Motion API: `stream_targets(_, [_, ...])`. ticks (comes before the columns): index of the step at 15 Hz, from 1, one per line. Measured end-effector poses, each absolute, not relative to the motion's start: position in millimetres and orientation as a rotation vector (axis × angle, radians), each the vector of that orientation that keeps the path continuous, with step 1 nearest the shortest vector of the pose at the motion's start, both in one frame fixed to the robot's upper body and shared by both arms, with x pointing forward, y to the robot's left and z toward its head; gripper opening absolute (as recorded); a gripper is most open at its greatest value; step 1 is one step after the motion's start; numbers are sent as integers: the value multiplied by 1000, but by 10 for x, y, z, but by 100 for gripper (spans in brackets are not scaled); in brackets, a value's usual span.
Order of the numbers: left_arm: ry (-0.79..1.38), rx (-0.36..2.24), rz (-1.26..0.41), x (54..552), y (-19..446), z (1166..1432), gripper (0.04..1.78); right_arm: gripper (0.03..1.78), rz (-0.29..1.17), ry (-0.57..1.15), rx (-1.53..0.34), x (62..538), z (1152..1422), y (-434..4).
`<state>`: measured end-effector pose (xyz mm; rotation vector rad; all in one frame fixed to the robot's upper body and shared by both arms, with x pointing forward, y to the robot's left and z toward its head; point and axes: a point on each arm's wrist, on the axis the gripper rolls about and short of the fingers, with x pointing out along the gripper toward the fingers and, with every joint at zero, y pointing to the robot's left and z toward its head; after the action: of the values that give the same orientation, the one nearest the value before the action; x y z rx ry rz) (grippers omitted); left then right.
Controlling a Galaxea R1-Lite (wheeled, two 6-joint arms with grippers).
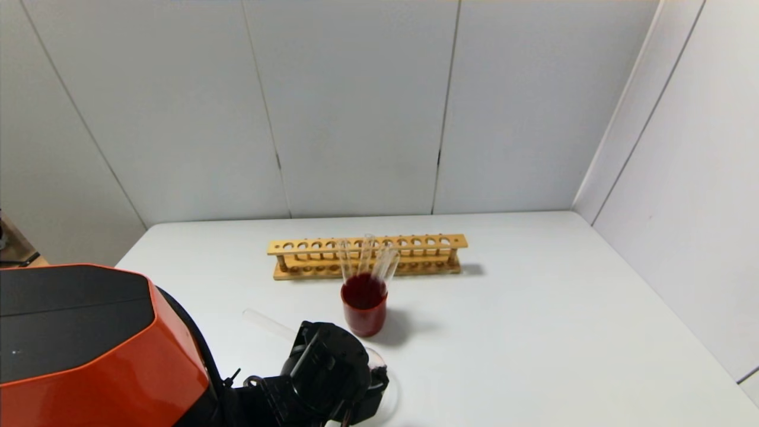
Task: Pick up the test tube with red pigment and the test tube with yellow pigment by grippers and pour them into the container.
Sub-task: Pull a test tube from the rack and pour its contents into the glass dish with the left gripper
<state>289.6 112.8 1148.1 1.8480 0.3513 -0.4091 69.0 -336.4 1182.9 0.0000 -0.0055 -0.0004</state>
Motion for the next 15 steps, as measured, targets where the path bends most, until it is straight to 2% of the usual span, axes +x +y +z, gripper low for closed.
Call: stream_targets(15, [320, 1908, -419, 2903, 1098, 11532, 35, 175, 0, -6, 0, 690, 11829, -3364])
